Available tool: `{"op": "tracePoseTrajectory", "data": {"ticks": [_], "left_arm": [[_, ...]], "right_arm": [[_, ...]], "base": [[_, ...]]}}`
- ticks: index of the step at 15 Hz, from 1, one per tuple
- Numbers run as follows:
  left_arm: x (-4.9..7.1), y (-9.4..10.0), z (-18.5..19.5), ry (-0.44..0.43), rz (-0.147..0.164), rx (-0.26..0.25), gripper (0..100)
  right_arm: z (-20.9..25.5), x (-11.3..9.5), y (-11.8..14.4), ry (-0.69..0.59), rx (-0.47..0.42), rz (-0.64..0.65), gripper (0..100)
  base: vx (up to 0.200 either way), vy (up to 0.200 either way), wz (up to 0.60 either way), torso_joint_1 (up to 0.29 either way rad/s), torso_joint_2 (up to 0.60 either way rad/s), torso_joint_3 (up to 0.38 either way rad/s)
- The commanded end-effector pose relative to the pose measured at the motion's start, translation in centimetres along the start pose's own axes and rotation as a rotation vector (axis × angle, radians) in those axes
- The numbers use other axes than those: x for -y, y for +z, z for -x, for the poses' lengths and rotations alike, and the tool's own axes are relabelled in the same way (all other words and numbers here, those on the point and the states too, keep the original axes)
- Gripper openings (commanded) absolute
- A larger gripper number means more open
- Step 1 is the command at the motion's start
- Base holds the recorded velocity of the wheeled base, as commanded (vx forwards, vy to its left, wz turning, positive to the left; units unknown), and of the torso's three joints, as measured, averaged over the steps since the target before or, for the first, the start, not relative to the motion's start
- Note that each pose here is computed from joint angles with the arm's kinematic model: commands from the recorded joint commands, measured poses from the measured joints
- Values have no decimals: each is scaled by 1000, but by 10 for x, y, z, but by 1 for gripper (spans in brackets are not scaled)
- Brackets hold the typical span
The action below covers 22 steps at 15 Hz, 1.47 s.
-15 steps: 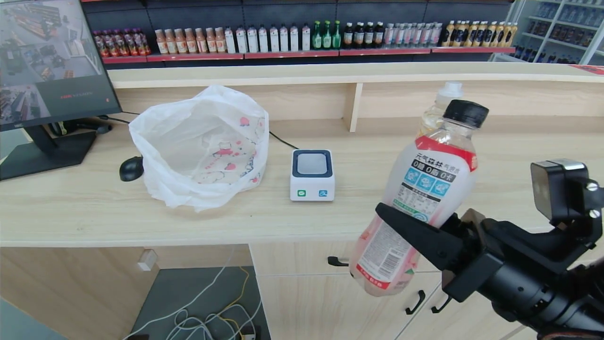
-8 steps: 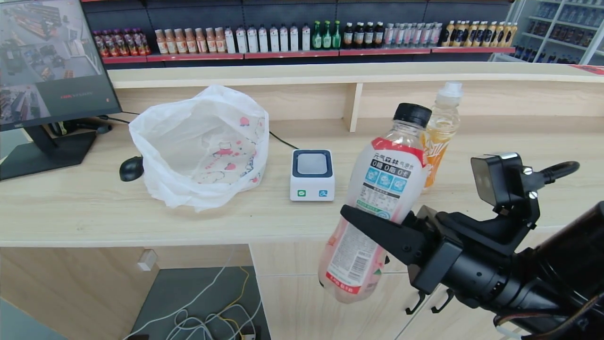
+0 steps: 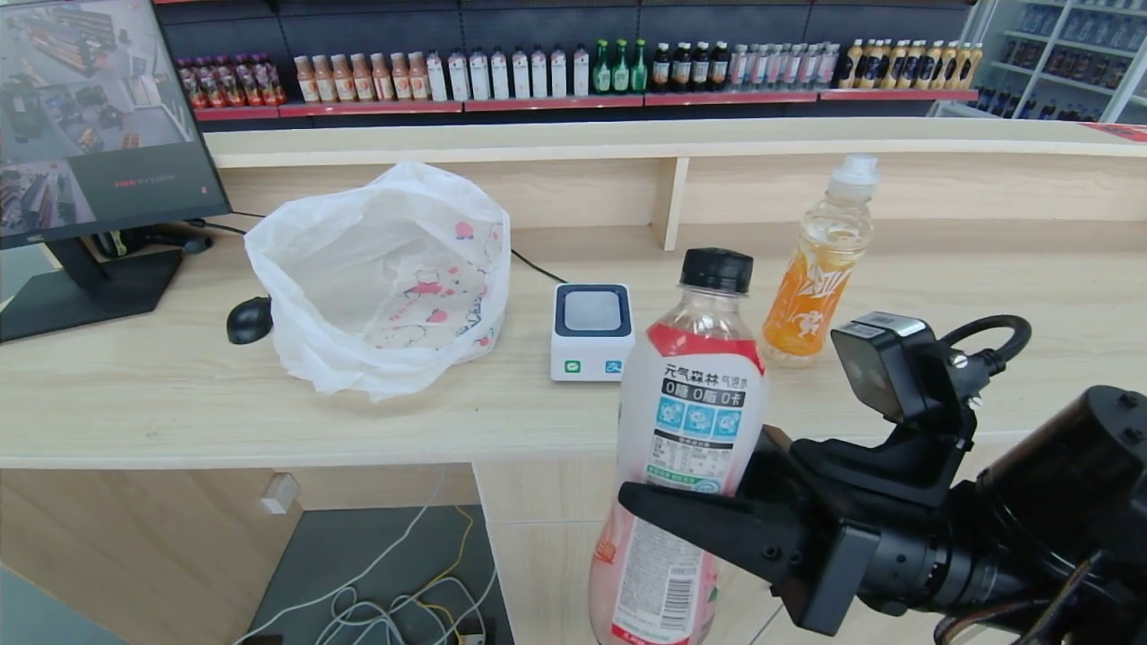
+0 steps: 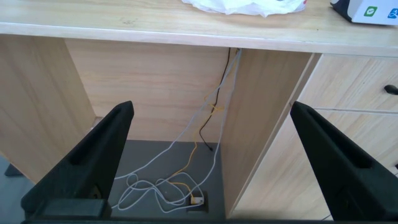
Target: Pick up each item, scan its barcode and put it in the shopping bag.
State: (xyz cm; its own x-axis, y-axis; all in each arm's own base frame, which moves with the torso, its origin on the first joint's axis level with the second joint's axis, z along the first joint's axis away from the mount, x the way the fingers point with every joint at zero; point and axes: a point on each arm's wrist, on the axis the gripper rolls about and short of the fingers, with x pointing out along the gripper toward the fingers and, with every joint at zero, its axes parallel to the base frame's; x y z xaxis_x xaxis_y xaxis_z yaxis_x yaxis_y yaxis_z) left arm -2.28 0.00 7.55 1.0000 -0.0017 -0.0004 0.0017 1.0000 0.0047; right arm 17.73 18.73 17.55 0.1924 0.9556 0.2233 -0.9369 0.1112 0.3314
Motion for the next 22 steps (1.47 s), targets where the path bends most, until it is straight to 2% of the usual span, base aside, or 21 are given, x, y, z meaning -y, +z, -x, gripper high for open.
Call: {"op": "tracePoseTrajectory", "data": {"ticks": [1,6,22], "left_arm": [[0,0,0,0,0,0,100],[0,0,0,-1,0,0,100],[0,0,0,0,0,0,100]], "right_arm": [[-3,2,-4,8,-14,-16,0],[-9,-12,-4,62,-20,-116,0],[-3,-14,-7,49,-27,-99,0]], "base": [[0,0,0,0,0,0],[0,0,0,0,0,0],[0,0,0,0,0,0]]}}
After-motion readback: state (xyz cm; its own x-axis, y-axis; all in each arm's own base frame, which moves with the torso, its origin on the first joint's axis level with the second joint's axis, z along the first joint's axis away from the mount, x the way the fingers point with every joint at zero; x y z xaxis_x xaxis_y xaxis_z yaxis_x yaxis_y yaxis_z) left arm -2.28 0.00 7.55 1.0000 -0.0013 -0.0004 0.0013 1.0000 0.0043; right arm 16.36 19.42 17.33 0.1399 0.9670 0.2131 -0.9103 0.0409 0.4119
